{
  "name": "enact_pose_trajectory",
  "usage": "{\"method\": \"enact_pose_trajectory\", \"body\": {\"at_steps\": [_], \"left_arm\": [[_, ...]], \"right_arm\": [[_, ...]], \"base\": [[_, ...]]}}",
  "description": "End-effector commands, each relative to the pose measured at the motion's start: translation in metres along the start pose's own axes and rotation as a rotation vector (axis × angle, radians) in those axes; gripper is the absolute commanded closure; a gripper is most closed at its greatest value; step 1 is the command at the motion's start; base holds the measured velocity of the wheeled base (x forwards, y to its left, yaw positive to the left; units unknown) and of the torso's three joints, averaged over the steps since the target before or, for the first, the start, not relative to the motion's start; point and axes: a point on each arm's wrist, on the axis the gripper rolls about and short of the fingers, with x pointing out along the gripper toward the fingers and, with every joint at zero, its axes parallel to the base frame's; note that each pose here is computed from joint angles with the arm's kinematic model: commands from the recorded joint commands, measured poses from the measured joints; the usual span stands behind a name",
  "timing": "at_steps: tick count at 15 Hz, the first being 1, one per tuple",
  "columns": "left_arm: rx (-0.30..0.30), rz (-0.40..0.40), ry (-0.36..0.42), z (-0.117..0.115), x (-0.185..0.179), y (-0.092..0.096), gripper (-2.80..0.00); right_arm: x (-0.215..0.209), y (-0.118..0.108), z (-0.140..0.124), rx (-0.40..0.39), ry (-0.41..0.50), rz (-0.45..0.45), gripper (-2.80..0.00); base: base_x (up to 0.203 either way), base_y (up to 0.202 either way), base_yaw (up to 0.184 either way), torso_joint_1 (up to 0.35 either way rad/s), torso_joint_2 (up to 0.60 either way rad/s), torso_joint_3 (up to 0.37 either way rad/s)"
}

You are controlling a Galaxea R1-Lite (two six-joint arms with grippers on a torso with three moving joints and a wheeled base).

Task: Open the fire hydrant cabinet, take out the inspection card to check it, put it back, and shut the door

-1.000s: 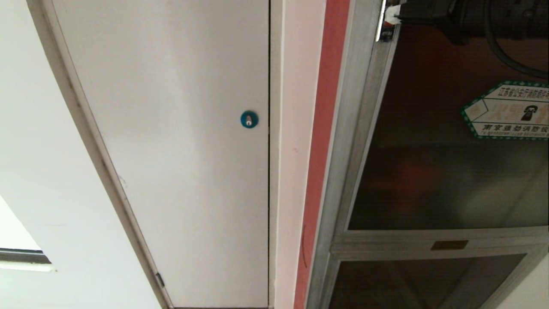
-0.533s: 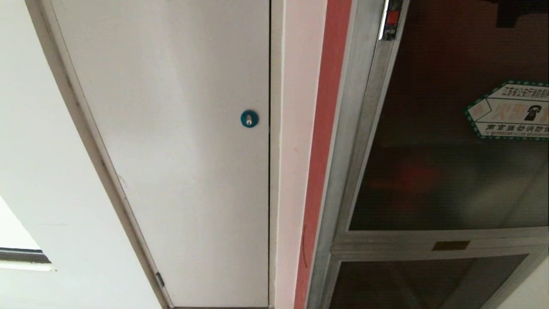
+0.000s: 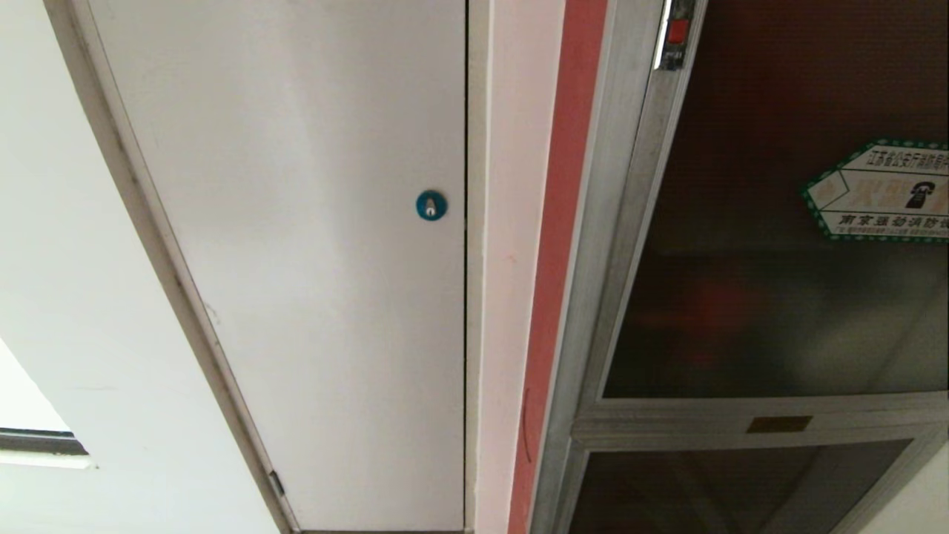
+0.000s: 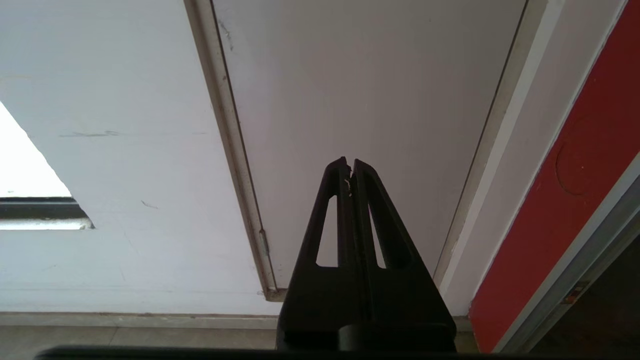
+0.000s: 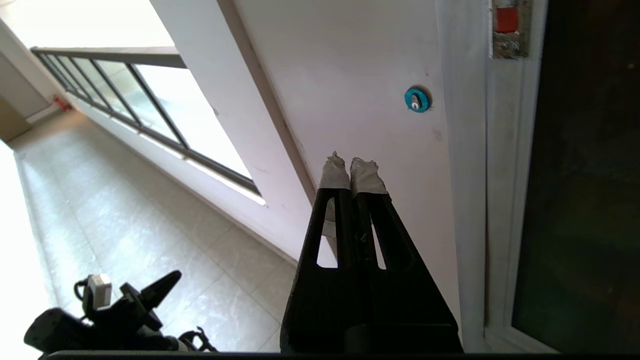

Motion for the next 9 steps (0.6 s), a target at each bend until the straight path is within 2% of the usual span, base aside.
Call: {"method": "enact_pose_trajectory", "body": {"at_steps": [1,4,7,9], "left_arm": [[0.0,0.001,0.002,0.0,0.0,0.0,0.0],[0.0,0.001,0.002,0.0,0.0,0.0,0.0],[0.0,0.001,0.002,0.0,0.0,0.0,0.0],[0.0,0.001,0.002,0.0,0.0,0.0,0.0]], "right_arm": [[-0.042,0.012,-0.003,-0.015,-0.06,0.017,0.0],[-0.086,0.018,-0.018,-0.03,-0.116,-0.004,0.0],[-0.134,0.03,-0.034,-0.062,-0.215,-0.075,0.0],[-0.168,0.047,-0.052,-0.091,-0.277,-0.154,0.0]], "base": [[0.0,0.0,0.0,0.0,0.0,0.0],[0.0,0.0,0.0,0.0,0.0,0.0],[0.0,0.0,0.0,0.0,0.0,0.0],[0.0,0.0,0.0,0.0,0.0,0.0]]}}
